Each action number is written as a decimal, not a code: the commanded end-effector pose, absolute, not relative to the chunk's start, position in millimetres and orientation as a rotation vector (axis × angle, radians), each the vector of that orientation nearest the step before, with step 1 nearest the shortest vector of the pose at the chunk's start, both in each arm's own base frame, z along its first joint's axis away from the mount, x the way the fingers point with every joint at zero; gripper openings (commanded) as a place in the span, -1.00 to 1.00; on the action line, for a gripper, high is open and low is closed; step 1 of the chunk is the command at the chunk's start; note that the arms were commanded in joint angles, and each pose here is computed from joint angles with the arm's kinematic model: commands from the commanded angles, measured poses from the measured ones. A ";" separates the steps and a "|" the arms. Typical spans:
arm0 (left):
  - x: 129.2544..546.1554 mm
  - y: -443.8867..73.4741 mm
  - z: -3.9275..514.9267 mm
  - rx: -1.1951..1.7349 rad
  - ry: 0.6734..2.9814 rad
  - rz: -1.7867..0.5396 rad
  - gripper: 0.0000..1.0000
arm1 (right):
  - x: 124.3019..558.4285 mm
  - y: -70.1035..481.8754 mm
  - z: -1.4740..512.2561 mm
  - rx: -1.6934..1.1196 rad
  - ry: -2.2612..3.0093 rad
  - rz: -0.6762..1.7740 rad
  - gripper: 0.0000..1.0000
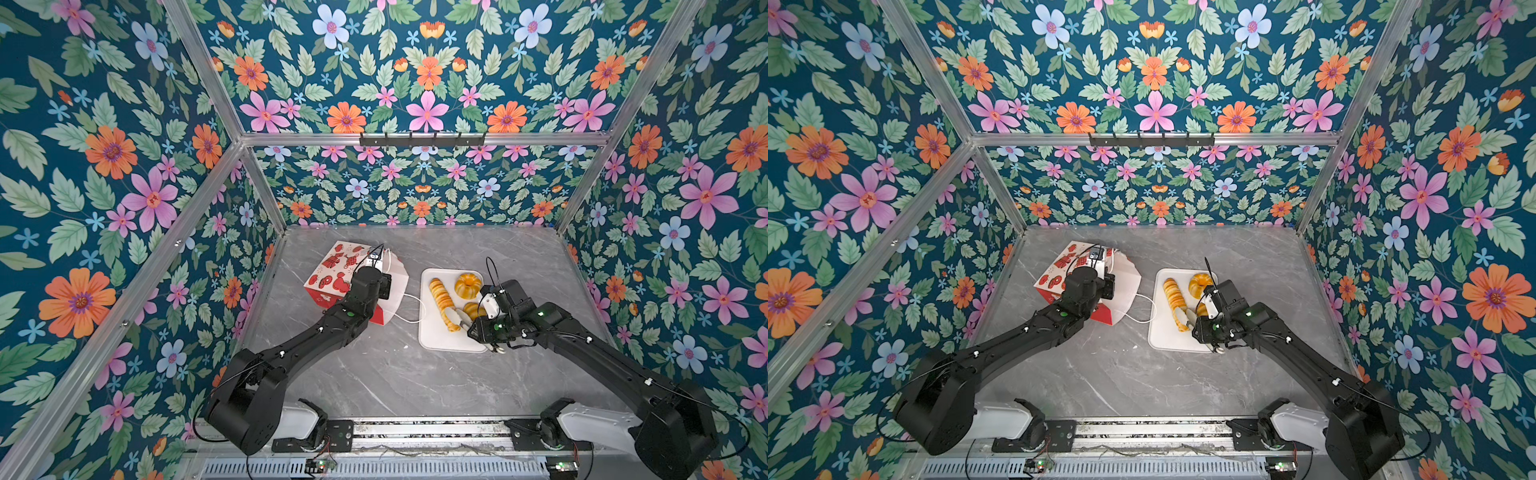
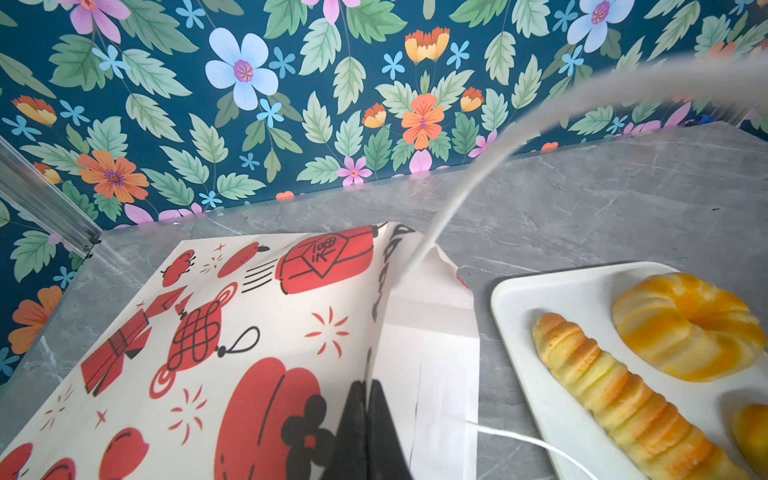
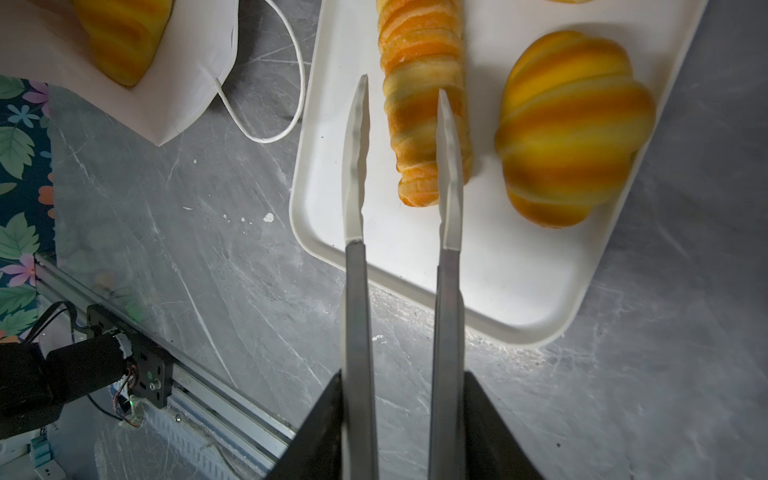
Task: Take the fake bread out of the paper bag
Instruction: 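Move the open tongs with the right gripper back into the bag opening, then close the right tongs on a brown flat bread inside the bag, then pull the brown flat bread out of the bag over the tray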
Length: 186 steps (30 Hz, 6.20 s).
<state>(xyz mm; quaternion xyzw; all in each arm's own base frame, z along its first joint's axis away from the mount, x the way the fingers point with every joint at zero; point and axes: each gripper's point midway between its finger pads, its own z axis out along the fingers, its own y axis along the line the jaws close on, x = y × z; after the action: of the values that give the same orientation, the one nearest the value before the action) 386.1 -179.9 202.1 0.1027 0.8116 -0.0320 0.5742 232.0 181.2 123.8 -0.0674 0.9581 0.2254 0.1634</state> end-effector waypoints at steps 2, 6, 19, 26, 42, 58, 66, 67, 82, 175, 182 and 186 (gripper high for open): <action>388.8 -179.9 207.1 0.217 1.880 -0.085 -1.00 | 251.8 183.6 141.4 -0.205 2.633 0.616 -0.17; 388.9 -177.9 206.2 0.214 1.882 -0.077 -1.00 | 257.1 193.3 155.5 -0.235 2.587 0.675 -0.18; 388.8 -175.4 207.1 0.213 1.882 -0.062 -1.00 | 286.4 225.1 107.1 -0.249 2.635 0.803 -0.26; 388.7 -172.8 206.6 0.209 1.885 -0.056 -1.00 | 300.1 209.4 109.9 -0.231 2.619 0.703 -0.26; 389.4 -177.6 210.5 0.246 1.879 -0.071 -1.00 | 296.3 229.1 176.7 -0.353 2.401 0.929 -0.26; 380.2 -197.0 223.2 0.512 1.844 -0.071 -1.00 | 284.7 317.9 183.6 -0.606 2.293 1.188 -0.23; 382.6 -211.3 214.3 0.656 1.810 -0.061 -1.00 | 311.2 337.5 171.5 -0.537 2.298 1.225 -0.20; 382.6 -213.8 215.0 0.661 1.808 -0.076 -1.00 | 313.3 339.0 167.4 -0.535 2.306 1.225 -0.19; 384.1 -229.3 215.9 0.637 1.826 -0.197 -1.00 | 359.0 344.1 127.4 -0.484 2.369 1.020 -0.07; 420.6 -221.7 218.1 0.356 1.877 -0.249 -1.00 | 325.4 292.1 193.4 -0.508 2.239 0.703 -0.45; 425.5 -220.4 219.5 0.335 1.881 -0.276 -1.00 | 320.6 279.4 191.5 -0.520 2.253 0.634 -0.45; 428.1 -217.6 219.2 0.312 1.886 -0.283 -1.00 | 317.1 277.7 188.8 -0.523 2.262 0.636 -0.46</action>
<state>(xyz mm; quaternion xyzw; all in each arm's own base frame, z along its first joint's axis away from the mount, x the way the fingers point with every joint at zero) 425.6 -217.3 213.2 0.1432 0.8067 -0.1108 0.5625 313.0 276.6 178.0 -0.1994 0.8867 0.2445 0.3380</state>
